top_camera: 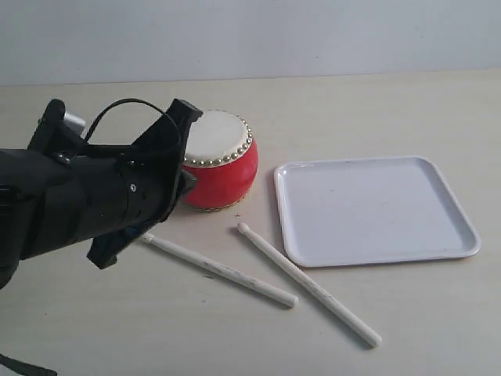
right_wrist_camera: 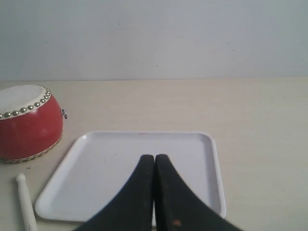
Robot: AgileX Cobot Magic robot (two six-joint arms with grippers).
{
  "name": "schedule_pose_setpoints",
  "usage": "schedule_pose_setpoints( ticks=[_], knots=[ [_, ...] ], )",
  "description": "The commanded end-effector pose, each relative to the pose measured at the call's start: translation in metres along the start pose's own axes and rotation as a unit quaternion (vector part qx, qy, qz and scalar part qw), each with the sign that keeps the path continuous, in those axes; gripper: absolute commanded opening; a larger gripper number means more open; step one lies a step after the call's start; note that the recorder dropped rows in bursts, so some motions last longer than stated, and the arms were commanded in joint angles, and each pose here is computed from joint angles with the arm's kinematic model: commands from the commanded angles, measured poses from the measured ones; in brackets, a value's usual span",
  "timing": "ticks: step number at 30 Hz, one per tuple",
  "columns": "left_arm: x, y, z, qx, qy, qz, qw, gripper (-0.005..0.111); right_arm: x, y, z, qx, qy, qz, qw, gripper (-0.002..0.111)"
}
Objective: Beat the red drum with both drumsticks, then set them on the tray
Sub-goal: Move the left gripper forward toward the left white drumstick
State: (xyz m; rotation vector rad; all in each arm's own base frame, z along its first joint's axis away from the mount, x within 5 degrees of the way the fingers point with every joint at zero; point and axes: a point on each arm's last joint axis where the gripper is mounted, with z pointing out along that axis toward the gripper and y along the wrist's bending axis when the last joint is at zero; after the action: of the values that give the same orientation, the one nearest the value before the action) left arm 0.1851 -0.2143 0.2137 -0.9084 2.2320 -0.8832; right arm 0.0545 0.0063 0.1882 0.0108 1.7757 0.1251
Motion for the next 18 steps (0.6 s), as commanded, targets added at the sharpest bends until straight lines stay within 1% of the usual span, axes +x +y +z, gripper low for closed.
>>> schedule_pose_setpoints(
  ticks=[1,7,10,13,14,18],
  knots=[
    [0.005,0.005,0.006,-0.025,-0.054,0.065,0.996,0.000,0.001,0.000,0.000,0.001,-0.003,-0.004,1.000,0.000],
    [0.037,0.007,0.035,-0.053,-0.038,0.106,0.992,0.000,0.001,0.000,0.000,0.001,-0.003,-0.004,1.000,0.000],
    [0.048,0.010,0.045,-0.066,-0.054,0.124,0.989,0.000,0.001,0.000,0.000,0.001,-0.003,-0.004,1.000,0.000],
    [0.050,0.010,0.044,-0.070,-0.077,0.156,0.982,0.000,0.001,0.000,0.000,0.001,-0.003,-0.004,1.000,0.000],
    [0.051,0.009,0.044,-0.067,-0.068,0.156,0.983,0.000,0.001,0.000,0.000,0.001,-0.003,-0.004,1.000,0.000],
    [0.063,0.007,0.040,-0.049,0.001,0.144,0.988,0.000,0.001,0.000,0.000,0.001,-0.003,-0.004,1.000,0.000]
  ],
)
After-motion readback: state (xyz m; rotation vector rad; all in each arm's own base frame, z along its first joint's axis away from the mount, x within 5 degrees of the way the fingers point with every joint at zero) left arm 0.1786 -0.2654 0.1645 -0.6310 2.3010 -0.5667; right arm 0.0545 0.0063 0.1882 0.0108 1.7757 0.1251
